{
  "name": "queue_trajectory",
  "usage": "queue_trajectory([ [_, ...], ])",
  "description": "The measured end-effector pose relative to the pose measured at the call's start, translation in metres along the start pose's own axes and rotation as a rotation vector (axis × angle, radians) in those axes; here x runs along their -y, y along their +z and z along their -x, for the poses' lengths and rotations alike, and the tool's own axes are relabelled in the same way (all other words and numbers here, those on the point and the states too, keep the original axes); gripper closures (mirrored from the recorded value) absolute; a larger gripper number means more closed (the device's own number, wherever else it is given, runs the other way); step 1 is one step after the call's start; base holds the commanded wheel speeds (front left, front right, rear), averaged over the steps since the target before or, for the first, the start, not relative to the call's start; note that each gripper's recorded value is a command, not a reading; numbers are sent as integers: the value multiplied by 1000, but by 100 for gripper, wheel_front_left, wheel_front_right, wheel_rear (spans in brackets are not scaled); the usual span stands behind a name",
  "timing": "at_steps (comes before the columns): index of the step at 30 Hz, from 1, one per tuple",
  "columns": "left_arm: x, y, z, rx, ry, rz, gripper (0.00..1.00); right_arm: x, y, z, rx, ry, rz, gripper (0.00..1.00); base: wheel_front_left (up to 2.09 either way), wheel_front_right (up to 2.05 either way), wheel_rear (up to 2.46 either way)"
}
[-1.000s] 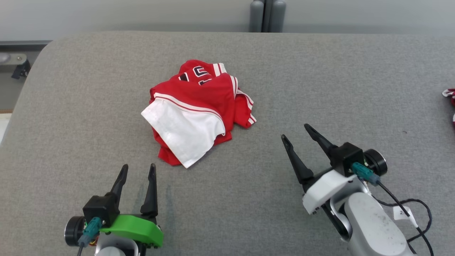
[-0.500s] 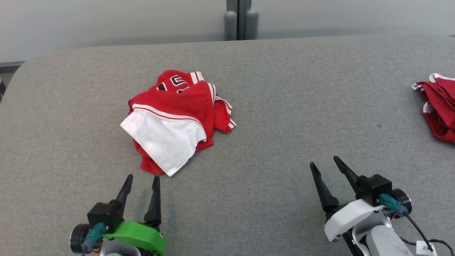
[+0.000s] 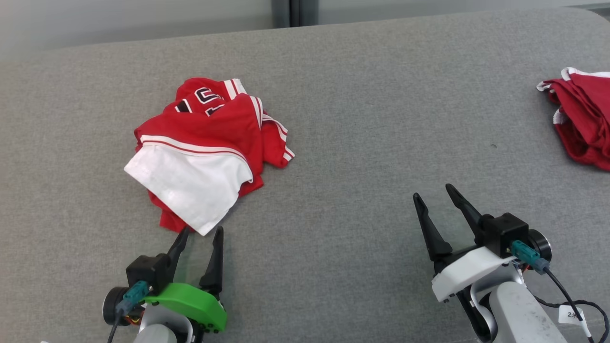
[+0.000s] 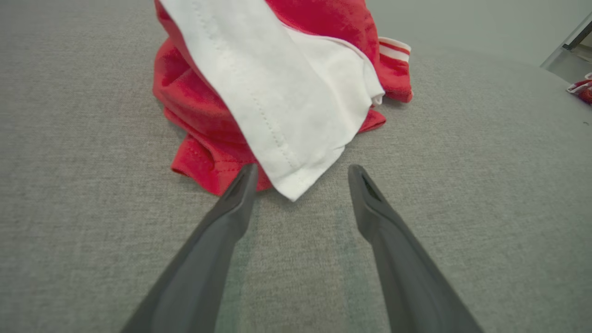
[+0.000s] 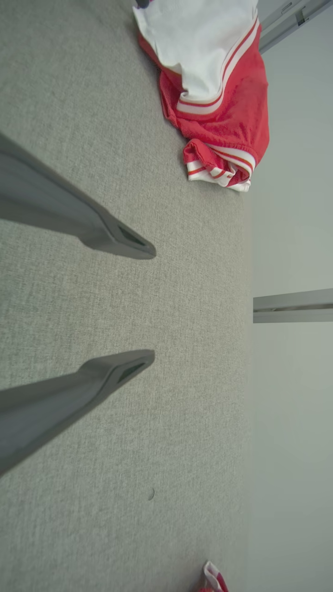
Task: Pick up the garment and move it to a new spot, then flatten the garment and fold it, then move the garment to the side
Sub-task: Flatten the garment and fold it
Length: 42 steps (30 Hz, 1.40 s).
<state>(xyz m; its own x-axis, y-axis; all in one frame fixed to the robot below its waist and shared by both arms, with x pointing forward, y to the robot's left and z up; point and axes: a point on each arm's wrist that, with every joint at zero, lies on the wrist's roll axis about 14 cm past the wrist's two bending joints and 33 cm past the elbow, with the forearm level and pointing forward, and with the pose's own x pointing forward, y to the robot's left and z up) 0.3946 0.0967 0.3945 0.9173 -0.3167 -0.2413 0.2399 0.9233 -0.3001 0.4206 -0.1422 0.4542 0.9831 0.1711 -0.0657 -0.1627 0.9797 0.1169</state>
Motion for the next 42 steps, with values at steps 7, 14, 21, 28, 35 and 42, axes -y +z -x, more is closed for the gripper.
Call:
queue_trajectory([
  [7, 3, -10, -11, -34, -15, 18, 0, 14, -6, 5, -17, -41, 2, 0, 0, 0, 0],
  [14, 5, 1, -20, 0, -31, 17, 0, 18, -9, 6, -26, -52, 1, 0, 0, 0, 0],
  [21, 19, 19, -23, 58, -74, 16, 100, 16, -9, 5, -26, -47, -4, 0, 0, 0, 0],
  [28, 59, 78, -33, 231, -198, 3, 100, 18, -3, 5, -8, -55, -11, 0, 0, 0, 0],
  [35, 133, 146, -49, 402, -448, -58, 100, 31, 11, 7, 29, -93, -19, 0, 0, 0, 0],
  [42, 210, 163, -67, 429, -667, -111, 100, 50, 20, 19, 50, -149, -23, 0, 0, 0, 0],
])
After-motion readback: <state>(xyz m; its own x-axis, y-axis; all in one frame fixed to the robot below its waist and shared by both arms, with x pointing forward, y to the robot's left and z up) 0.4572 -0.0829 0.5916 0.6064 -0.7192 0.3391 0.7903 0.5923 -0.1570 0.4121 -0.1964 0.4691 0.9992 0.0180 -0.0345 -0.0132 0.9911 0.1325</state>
